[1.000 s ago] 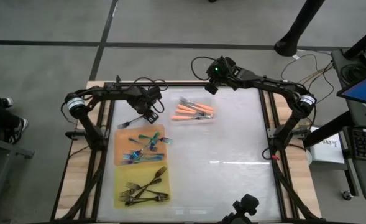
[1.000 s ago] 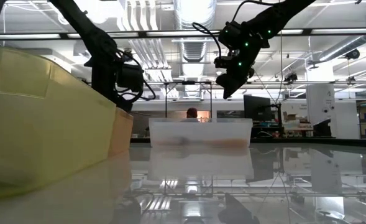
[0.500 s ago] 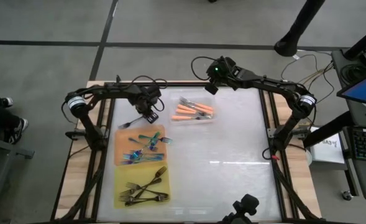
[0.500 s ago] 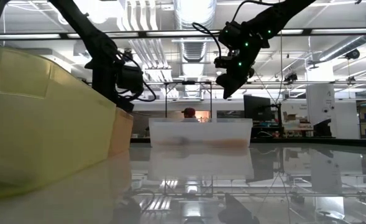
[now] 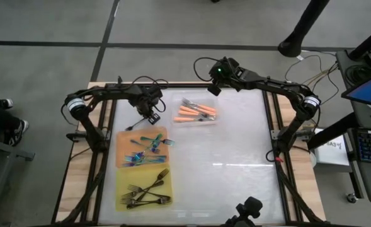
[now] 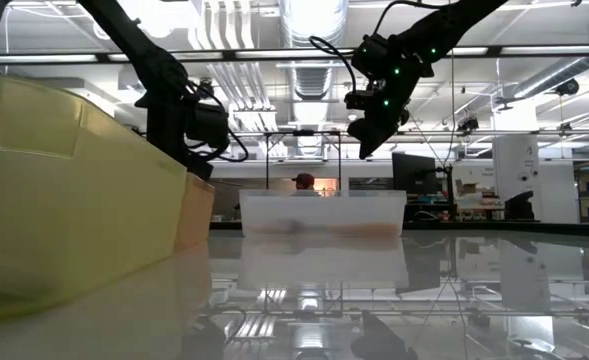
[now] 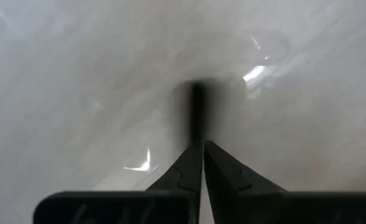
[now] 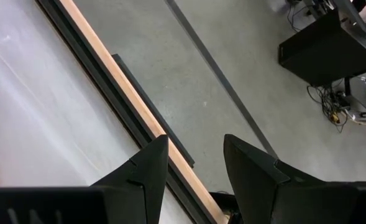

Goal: Sort silverware by color (type)
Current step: Put the black fork into the yellow bin

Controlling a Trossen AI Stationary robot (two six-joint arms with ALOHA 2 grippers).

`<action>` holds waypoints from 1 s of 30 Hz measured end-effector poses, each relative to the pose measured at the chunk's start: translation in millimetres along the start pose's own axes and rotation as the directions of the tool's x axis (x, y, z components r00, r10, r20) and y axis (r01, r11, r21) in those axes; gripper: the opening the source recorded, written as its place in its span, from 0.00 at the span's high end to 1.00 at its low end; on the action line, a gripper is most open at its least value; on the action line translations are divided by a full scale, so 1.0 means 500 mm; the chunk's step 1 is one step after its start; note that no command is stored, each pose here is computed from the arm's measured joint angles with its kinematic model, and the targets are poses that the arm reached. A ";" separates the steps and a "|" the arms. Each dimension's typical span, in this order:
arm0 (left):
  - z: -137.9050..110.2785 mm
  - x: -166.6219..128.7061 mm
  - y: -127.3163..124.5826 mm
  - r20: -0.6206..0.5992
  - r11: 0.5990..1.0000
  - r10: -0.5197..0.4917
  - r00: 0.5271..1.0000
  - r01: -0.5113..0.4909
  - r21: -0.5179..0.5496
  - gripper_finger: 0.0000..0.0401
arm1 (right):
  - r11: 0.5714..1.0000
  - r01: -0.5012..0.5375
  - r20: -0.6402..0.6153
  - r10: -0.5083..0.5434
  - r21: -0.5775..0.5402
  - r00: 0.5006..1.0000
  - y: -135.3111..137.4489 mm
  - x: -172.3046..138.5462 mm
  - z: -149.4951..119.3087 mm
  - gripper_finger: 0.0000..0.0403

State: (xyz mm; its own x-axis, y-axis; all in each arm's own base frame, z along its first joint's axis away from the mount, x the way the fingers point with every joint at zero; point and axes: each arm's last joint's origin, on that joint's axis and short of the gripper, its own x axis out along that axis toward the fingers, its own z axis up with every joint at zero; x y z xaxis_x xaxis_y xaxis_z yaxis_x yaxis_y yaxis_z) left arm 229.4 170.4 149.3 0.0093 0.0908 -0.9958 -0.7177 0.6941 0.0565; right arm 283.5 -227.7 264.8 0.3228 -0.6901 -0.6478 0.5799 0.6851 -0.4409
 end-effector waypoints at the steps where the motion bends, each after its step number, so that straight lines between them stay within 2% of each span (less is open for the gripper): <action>1: 0.001 -0.004 0.001 0.007 1.000 0.005 1.000 -0.005 -0.001 1.00 | 1.000 0.000 0.000 0.000 0.000 1.000 0.000 0.000 0.000 0.63; 10: 0.009 -0.024 0.002 0.050 1.000 0.019 0.999 -0.020 0.019 1.00 | 1.000 0.000 0.000 0.000 0.000 1.000 0.000 0.000 0.000 0.63; 22: -0.046 -0.030 0.012 -0.148 0.987 0.087 0.985 -0.106 -0.124 0.99 | 1.000 0.000 0.000 0.000 0.000 1.000 0.000 0.000 0.000 0.63; 25: -0.060 -0.036 0.015 -0.143 0.981 0.091 0.986 -0.113 -0.155 0.95 | 1.000 0.000 0.000 0.000 0.000 1.000 0.000 0.000 0.000 0.63; 30: -0.089 -0.037 0.020 -0.123 0.978 0.087 0.989 -0.108 -0.178 0.81 | 1.000 0.000 0.000 0.000 0.000 1.000 0.000 0.000 0.000 0.63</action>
State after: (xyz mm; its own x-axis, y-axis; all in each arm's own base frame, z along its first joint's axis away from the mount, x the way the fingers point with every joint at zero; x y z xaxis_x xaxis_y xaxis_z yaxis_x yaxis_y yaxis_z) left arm 191.2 143.8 165.2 -0.1390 0.0618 -0.9884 -0.8270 0.5418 0.1502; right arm 283.5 -227.7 264.8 0.3227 -0.6900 -0.6479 0.5798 0.6851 -0.4409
